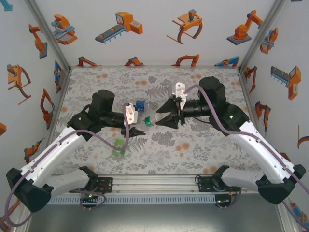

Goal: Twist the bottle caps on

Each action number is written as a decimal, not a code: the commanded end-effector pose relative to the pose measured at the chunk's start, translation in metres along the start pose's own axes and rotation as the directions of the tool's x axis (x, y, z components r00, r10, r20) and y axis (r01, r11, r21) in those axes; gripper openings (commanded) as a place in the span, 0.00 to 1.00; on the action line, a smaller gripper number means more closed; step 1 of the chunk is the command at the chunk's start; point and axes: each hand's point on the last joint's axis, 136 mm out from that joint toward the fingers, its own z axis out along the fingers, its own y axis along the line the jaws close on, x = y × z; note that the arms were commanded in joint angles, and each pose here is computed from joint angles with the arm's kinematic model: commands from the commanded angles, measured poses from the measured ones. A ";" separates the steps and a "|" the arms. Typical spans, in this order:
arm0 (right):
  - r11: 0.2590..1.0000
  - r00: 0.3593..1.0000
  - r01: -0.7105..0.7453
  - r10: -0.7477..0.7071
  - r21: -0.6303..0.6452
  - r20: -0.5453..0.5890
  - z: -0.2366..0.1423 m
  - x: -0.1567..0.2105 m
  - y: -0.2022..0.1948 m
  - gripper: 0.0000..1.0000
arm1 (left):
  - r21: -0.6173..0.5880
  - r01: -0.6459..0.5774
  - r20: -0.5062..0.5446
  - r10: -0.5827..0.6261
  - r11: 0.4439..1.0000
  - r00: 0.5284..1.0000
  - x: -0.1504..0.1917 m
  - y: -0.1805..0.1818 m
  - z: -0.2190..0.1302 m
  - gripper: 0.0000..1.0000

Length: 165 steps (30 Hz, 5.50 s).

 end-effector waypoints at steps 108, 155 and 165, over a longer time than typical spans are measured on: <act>0.175 0.540 -0.303 0.842 0.937 0.017 -0.086 0.176 -0.245 0.22 | -0.817 0.470 0.221 -0.573 0.333 0.789 0.090 0.134 -0.150 0.97; 0.106 0.530 -0.209 0.848 0.972 0.021 -0.138 0.195 -0.334 0.63 | -0.833 0.452 0.152 -0.654 0.318 0.741 0.145 0.127 -0.143 0.97; 0.255 0.649 -0.211 0.758 0.943 -0.060 -0.107 0.143 -0.318 0.63 | -0.820 0.465 0.158 -0.650 0.333 0.743 0.141 0.127 -0.140 0.97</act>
